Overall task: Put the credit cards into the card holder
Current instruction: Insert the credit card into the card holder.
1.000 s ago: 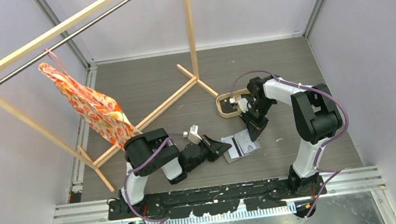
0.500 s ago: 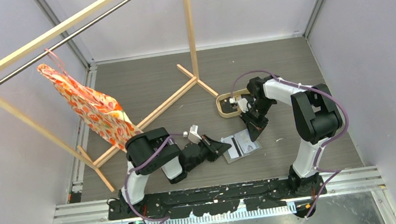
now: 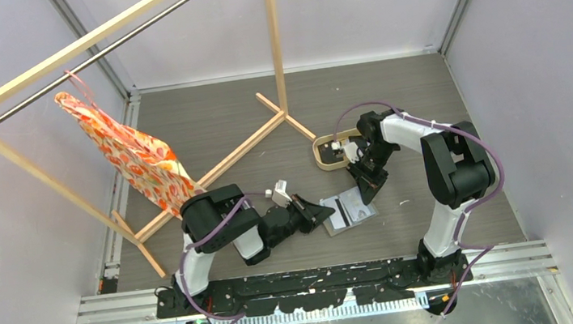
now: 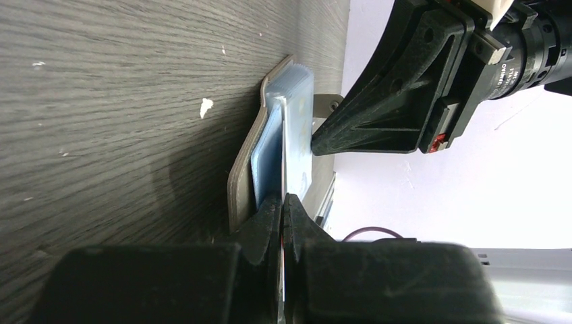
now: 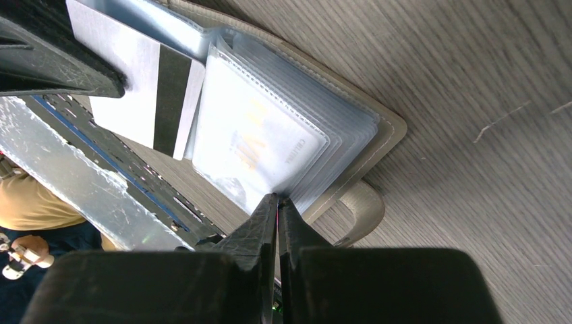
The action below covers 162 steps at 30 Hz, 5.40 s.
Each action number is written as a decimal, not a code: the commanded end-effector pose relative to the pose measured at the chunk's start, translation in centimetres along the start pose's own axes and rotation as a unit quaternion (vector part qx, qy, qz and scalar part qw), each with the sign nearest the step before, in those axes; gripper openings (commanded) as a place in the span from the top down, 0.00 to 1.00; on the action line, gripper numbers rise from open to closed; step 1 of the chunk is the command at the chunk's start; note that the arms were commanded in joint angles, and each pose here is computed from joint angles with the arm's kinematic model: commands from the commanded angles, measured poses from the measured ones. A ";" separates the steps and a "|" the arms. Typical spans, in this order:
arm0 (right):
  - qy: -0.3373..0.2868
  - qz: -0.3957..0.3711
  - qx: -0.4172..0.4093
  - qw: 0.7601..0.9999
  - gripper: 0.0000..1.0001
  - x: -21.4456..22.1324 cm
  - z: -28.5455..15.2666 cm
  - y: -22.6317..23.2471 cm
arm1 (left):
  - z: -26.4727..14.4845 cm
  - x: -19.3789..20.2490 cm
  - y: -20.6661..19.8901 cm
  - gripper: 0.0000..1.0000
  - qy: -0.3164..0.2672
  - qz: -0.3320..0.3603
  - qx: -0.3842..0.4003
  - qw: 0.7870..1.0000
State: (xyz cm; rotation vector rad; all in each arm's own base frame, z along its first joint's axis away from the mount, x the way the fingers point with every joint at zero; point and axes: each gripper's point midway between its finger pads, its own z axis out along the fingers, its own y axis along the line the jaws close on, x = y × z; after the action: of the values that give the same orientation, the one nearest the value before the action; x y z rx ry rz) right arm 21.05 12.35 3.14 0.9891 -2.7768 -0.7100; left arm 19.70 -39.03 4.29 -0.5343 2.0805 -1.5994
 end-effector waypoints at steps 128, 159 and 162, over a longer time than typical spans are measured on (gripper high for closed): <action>0.009 -0.013 0.014 1.000 0.92 -0.6 0.1 -0.1 | -0.6 2.3 -1.0 1.00 0.068 -0.033 0.016 0.997; 0.006 -0.015 0.014 1.000 0.92 -0.7 0.0 0.1 | 1.5 0.0 0.3 1.00 0.036 0.005 -0.027 0.999; 0.006 -0.015 0.014 1.000 0.92 -0.7 -0.1 0.1 | 1.6 -0.2 0.3 1.00 0.035 0.017 -0.032 0.999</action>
State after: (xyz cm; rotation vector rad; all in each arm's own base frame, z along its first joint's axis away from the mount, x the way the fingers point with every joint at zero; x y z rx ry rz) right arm 20.96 12.40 3.09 1.0185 -2.7669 -0.6726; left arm 20.00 -40.36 3.90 -0.5125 2.1771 -1.6422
